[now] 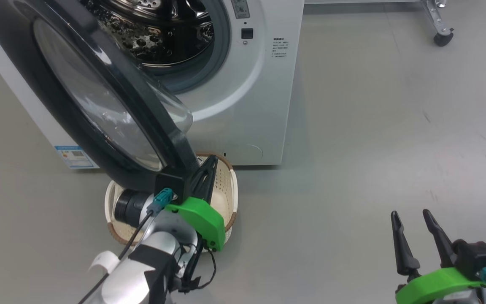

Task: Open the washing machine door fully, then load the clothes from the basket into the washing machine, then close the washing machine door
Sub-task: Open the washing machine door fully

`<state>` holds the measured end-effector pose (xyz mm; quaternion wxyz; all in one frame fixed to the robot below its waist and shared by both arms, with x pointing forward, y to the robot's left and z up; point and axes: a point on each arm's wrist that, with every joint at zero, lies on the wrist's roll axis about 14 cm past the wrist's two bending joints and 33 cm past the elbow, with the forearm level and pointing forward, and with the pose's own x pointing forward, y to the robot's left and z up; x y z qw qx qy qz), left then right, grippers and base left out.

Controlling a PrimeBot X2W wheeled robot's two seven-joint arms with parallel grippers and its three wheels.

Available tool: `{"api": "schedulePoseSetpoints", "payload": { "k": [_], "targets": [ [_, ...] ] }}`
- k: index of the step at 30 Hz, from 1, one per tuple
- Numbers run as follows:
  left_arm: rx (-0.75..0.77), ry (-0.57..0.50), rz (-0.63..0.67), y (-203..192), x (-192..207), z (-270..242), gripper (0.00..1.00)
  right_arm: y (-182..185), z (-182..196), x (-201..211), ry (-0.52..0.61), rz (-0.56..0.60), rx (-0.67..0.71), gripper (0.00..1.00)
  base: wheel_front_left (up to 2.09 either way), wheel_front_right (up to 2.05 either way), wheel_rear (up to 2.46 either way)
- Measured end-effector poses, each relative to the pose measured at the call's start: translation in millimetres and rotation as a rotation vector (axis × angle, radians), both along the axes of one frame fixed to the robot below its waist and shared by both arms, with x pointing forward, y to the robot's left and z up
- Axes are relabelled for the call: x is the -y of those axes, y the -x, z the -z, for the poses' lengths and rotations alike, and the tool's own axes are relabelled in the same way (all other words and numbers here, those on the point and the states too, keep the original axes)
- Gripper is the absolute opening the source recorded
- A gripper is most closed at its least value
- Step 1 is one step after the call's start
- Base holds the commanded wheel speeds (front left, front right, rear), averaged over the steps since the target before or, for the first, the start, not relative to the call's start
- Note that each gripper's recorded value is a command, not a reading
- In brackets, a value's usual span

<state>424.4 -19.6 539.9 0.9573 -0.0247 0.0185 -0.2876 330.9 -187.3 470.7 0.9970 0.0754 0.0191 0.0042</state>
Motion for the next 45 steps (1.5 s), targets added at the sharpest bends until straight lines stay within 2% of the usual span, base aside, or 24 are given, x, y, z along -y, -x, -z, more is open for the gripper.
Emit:
{"api": "schedulePoseSetpoints", "payload": {
  "k": [18,40,45],
  "targets": [
    [0.006,0.011,-0.101,13.8,-38.8,0.6,0.0,-13.1,4.5,-17.1,-0.004,-0.059,-0.012,1.0,0.0,0.0,0.0],
    [0.017,-0.018,-0.313,46.7,-122.7,6.8,0.0,-26.9,1.8,-43.7,-0.005,-0.145,-0.002,1.0,0.0,0.0,0.0],
    [0.009,-0.018,-0.4,52.9,-153.6,8.9,0.0,-30.7,3.4,-49.2,-0.006,-0.162,-0.006,1.0,0.0,0.0,0.0]
  ]
}}
